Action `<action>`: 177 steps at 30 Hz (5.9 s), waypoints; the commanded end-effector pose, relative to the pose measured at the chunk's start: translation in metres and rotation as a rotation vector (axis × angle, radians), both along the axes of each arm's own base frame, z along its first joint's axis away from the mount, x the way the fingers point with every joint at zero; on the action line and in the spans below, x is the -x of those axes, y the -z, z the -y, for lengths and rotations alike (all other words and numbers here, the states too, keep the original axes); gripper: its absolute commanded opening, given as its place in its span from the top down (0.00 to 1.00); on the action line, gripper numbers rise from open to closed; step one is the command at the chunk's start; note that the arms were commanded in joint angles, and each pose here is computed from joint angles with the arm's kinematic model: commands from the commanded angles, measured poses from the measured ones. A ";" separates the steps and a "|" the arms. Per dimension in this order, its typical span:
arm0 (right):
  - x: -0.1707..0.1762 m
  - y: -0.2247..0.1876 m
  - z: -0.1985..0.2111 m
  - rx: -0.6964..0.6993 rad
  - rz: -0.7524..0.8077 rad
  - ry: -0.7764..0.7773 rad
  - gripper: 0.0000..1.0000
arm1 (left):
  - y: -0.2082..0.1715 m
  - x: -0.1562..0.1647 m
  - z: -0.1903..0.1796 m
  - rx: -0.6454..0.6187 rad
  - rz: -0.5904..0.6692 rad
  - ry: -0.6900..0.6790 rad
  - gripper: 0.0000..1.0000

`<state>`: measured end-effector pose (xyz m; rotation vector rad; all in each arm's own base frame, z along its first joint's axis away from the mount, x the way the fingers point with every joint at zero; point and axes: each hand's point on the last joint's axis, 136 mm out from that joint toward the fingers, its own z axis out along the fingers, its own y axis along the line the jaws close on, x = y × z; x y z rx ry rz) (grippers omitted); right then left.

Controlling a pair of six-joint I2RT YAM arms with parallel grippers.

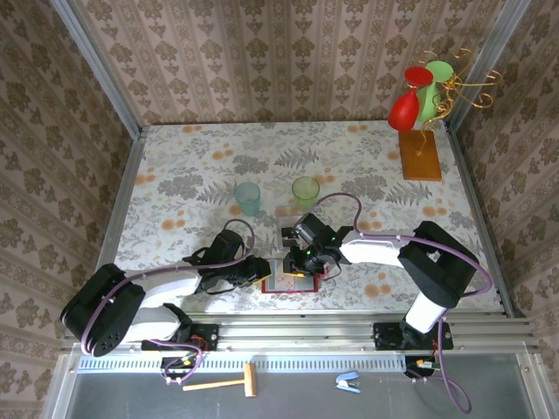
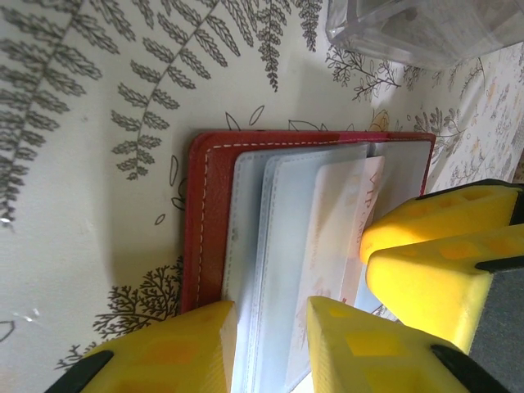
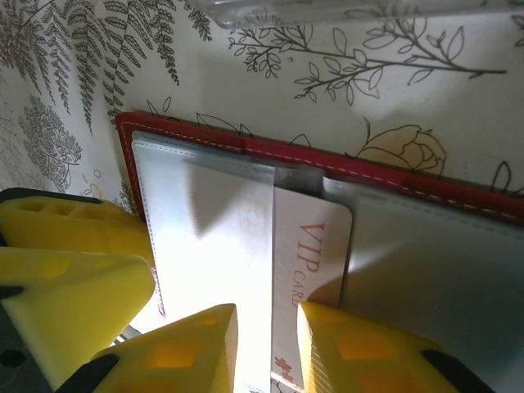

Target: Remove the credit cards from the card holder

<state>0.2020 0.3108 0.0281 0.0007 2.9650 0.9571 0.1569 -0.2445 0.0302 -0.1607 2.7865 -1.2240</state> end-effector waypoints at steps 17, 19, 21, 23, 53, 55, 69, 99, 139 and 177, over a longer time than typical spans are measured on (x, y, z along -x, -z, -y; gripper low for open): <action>-0.006 -0.013 0.007 -0.055 0.025 0.047 0.74 | -0.032 -0.007 0.004 0.013 0.052 0.013 0.72; -0.006 -0.012 0.009 -0.054 0.021 0.053 0.74 | -0.031 -0.007 0.006 0.016 0.050 0.019 0.72; -0.005 -0.010 0.010 -0.052 0.018 0.058 0.74 | -0.030 -0.007 0.009 0.019 0.047 0.023 0.72; -0.005 -0.009 0.012 -0.051 0.016 0.062 0.74 | -0.030 -0.007 0.013 0.027 0.043 0.030 0.73; -0.003 0.003 0.014 -0.090 -0.019 0.089 0.75 | 0.006 0.005 0.015 -0.030 -0.018 0.061 0.86; -0.003 0.005 0.015 -0.086 -0.022 0.093 0.75 | 0.006 0.005 0.014 -0.032 -0.015 0.061 0.86; 0.000 0.011 0.009 -0.119 -0.048 0.093 0.75 | 0.009 0.007 0.012 -0.040 -0.021 0.061 0.86; -0.002 -0.005 0.006 -0.181 -0.026 0.111 0.91 | 0.009 0.007 0.011 -0.042 -0.025 0.058 0.86; 0.006 -0.046 0.064 -0.034 0.117 0.073 0.99 | -0.004 0.002 0.011 -0.047 -0.010 0.043 0.84; -0.064 -0.104 0.069 0.301 0.505 -1.043 1.00 | -0.051 -0.041 -0.024 0.022 0.098 -0.072 0.79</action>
